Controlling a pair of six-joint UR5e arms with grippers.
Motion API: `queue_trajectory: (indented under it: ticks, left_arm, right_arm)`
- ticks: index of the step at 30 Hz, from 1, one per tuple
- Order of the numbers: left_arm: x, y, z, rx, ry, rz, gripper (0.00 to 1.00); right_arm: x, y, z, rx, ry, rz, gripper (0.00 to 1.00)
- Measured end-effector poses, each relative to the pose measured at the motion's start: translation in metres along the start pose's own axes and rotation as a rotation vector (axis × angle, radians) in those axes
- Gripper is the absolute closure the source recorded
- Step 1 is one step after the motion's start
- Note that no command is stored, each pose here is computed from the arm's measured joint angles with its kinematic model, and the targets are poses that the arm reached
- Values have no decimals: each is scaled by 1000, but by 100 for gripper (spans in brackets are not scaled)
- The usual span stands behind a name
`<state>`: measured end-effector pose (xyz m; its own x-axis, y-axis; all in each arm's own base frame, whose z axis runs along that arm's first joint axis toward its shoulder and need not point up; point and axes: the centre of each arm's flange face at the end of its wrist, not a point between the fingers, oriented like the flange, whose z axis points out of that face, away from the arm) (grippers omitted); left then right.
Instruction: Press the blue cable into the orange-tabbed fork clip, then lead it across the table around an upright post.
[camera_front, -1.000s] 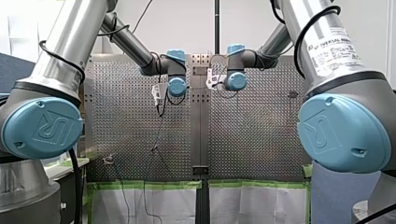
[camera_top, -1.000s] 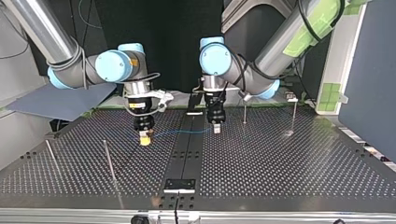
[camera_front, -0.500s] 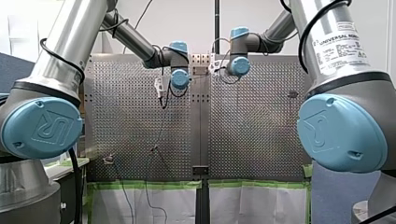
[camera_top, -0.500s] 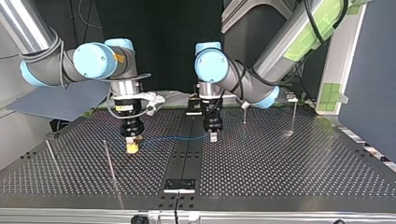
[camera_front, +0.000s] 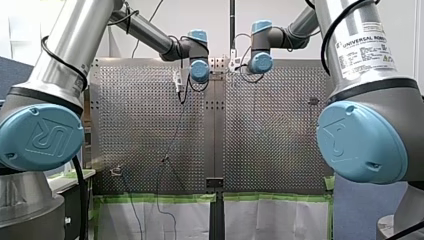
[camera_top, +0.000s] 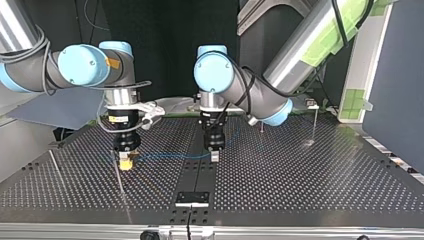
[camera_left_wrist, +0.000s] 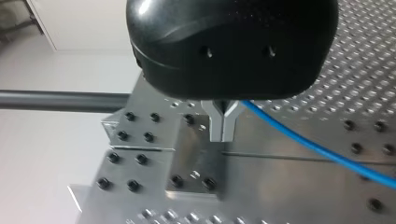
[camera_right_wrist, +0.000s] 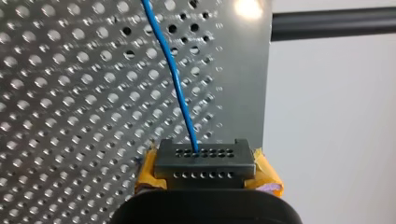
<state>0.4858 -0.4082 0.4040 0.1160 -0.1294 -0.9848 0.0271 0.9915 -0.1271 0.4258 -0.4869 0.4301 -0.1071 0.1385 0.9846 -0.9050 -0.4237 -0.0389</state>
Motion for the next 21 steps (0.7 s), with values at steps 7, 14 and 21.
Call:
queue_trajectory:
  ticks: [7,14,21]
  left_arm:
    - [-28,-16,5,38,-29,-19,100]
    - [-46,-25,10,77,-46,-31,100]
    - [-44,-39,19,106,-28,-26,100]
  right_arm:
    - [23,15,4,-27,21,6,100]
    - [53,32,7,-54,42,17,100]
    - [62,50,8,-84,34,26,100]
